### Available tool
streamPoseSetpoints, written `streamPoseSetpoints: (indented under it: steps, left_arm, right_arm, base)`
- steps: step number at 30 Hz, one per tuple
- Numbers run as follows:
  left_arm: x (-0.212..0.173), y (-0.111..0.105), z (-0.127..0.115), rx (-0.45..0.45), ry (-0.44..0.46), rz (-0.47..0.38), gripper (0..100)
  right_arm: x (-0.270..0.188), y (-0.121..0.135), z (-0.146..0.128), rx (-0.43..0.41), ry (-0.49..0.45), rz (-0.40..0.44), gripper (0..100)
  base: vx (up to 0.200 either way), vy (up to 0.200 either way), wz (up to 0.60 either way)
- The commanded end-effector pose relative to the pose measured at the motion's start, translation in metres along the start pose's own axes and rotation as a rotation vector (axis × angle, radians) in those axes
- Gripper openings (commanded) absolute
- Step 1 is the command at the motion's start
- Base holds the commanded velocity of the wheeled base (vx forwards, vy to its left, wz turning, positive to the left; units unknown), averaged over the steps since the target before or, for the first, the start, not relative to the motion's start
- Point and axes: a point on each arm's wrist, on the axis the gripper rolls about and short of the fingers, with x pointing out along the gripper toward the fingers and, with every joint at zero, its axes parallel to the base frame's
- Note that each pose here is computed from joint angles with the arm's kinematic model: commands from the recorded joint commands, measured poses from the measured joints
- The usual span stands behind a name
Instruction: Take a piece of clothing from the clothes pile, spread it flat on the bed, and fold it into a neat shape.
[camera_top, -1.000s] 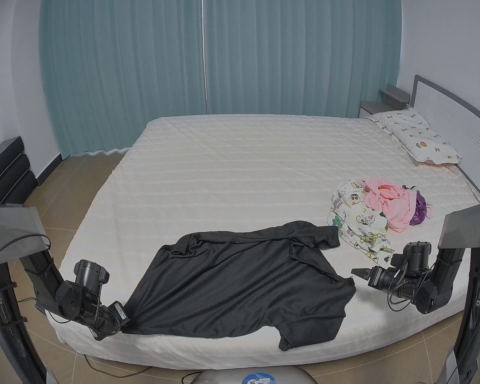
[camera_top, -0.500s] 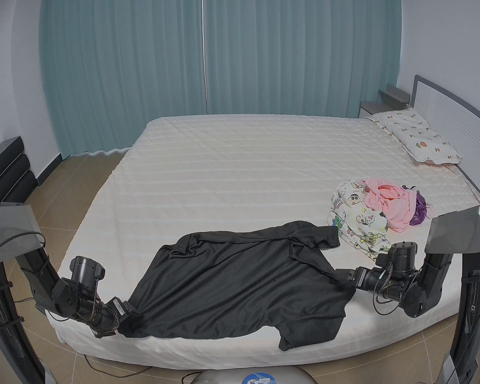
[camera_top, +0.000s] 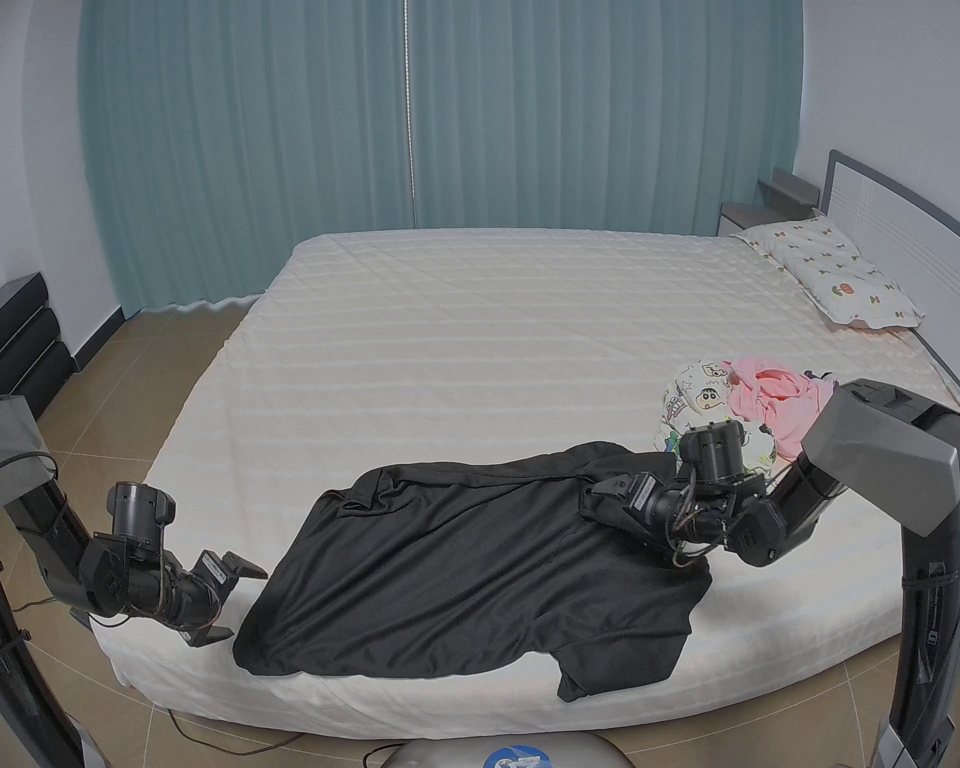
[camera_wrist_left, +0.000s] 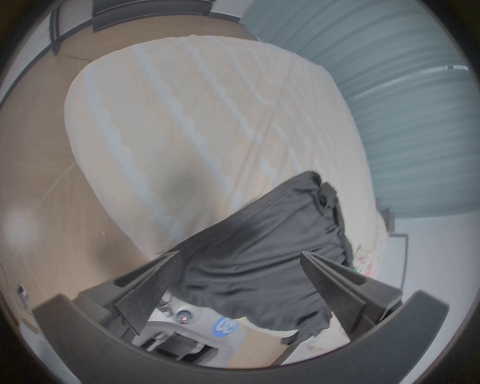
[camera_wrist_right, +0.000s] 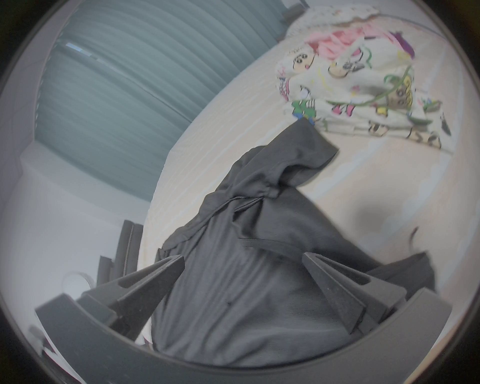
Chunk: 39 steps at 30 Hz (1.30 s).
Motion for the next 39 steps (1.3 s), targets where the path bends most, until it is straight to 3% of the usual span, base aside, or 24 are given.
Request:
streamPoseSetpoints:
  steps: [1, 13, 20, 26, 39]
  left_arm:
    - [-0.002, -0.011, 0.009, -0.041, -0.048, -0.096, 100]
    - [0.002, -0.008, 0.009, -0.045, -0.040, -0.084, 100]
    - [0.003, -0.007, 0.009, -0.046, -0.039, -0.082, 100]
    - [0.003, -0.007, 0.009, -0.046, -0.039, -0.082, 100]
    - [0.003, -0.007, 0.009, -0.046, -0.039, -0.082, 100]
  right_arm:
    - [0.039, 0.009, -0.014, 0.044, 0.015, -0.050, 100]
    - [0.057, -0.003, -0.018, 0.046, -0.018, -0.102, 100]
    - [0.050, -0.005, 0.017, 0.076, -0.159, -0.111, 100]
    - [0.042, -0.024, 0.049, 0.114, -0.259, -0.127, 100]
    - [0.009, 0.003, 0.060, 0.105, -0.302, -0.056, 100]
  base:
    - [0.000, 0.000, 0.00]
    - [0.000, 0.000, 0.00]
    - [0.000, 0.000, 0.00]
    - [0.000, 0.000, 0.00]
    - [0.000, 0.000, 0.00]
